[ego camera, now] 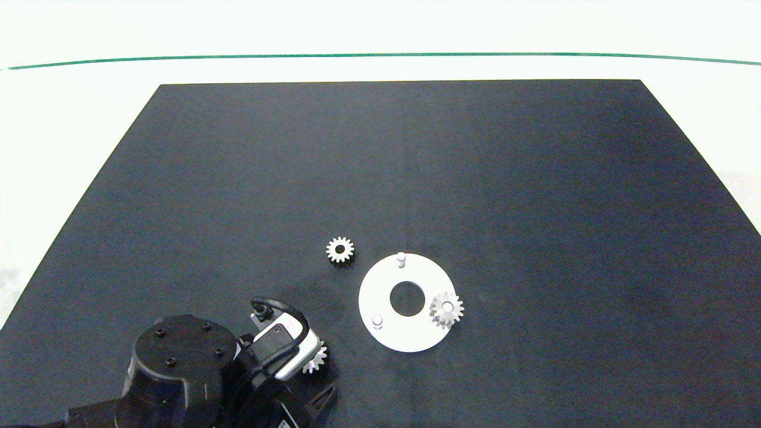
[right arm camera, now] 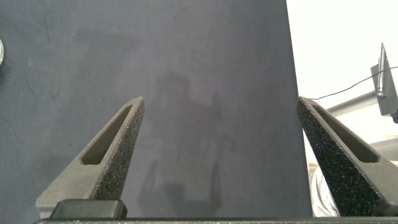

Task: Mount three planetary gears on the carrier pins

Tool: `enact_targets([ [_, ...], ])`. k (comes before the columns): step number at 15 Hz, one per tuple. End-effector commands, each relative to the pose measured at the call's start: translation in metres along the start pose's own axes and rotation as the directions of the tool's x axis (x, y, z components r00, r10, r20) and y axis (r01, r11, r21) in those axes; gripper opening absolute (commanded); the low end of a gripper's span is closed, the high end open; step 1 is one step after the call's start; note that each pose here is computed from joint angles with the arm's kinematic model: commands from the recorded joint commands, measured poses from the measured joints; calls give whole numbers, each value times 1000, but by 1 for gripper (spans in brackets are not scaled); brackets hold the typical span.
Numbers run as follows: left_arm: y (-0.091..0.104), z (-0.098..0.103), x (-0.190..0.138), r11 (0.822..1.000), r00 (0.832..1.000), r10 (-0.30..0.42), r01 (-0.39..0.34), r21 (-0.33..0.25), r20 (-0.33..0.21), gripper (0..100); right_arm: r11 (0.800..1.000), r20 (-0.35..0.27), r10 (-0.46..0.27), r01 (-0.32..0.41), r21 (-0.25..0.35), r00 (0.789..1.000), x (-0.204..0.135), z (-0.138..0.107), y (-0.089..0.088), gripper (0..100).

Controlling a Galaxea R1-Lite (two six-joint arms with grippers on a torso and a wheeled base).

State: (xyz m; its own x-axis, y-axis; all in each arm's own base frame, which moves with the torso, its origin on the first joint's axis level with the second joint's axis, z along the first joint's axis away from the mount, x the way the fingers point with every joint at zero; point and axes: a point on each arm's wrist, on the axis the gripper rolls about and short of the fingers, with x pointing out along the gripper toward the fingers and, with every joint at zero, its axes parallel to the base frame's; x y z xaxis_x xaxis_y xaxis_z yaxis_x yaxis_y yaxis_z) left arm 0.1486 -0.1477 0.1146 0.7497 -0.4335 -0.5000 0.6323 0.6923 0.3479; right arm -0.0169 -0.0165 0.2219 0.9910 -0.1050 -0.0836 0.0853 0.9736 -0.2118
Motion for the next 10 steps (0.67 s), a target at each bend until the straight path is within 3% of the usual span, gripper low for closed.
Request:
enact_targets([
  [1,0,1,1,1000,1000,4,-4,0,2,68,1000,-6,-1,1,-4,1000,1,1,0,100],
  [10,1,7,5,1000,1000,8,-8,-2,16,50,1000,-2,0,0,-2,1000,0,1,0,100],
])
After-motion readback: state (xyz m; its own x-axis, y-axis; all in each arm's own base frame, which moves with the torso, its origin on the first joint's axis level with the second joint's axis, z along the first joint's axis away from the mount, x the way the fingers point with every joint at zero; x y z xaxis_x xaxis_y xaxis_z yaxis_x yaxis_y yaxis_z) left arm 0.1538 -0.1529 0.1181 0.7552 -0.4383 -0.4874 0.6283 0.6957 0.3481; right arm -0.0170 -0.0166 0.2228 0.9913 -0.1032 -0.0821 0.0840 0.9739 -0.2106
